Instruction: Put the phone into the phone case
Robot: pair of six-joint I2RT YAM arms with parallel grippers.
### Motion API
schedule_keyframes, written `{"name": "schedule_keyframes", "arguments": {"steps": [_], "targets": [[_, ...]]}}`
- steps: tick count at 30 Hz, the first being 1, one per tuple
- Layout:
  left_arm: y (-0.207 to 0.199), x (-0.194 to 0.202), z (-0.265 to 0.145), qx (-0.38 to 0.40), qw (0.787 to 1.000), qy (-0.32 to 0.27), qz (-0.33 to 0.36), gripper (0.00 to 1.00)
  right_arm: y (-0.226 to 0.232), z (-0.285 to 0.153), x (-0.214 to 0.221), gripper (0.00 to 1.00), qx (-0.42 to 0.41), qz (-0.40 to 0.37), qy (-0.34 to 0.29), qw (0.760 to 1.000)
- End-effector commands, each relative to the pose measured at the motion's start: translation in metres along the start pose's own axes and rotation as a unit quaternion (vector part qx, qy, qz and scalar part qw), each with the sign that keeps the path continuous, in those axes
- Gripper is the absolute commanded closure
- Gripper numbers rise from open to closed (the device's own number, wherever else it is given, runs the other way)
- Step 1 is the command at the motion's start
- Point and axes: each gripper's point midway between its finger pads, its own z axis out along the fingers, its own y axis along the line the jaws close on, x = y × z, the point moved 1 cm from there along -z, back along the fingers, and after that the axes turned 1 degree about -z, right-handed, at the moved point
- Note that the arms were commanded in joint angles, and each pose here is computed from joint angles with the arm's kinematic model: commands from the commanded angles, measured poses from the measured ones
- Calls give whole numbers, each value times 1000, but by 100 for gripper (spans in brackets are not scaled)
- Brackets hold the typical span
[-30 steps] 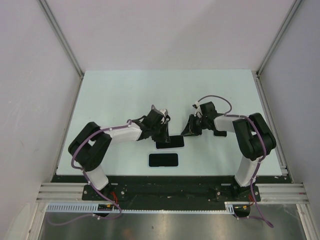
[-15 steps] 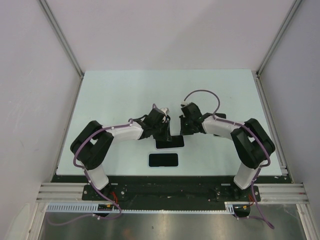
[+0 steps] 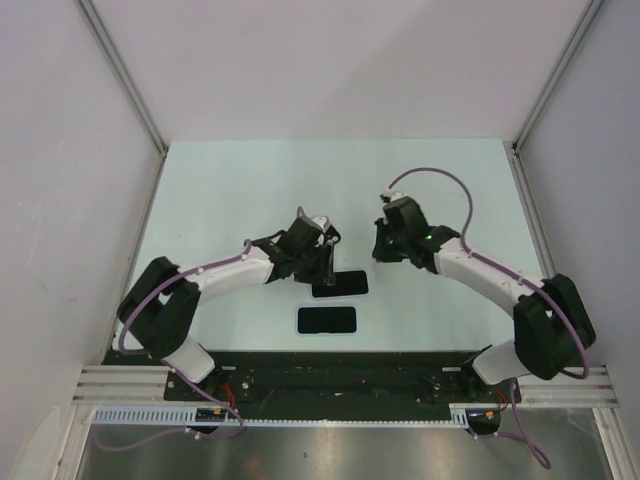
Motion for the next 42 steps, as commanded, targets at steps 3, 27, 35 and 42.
{"name": "schedule_keyframes", "arguments": {"steps": [3, 27, 35, 42], "targets": [[6, -39, -63, 7, 995, -95, 25, 31, 9, -32, -32, 85, -128, 80, -14, 988], [60, 30, -17, 127, 980, 41, -150, 37, 9, 46, 77, 60, -202, 189, 171, 946], [41, 31, 1, 128, 982, 55, -130, 50, 16, 51, 85, 66, -207, 182, 178, 945], [5, 14, 13, 183, 975, 49, -116, 54, -1, 42, 70, 66, -213, 201, 152, 944]]}}
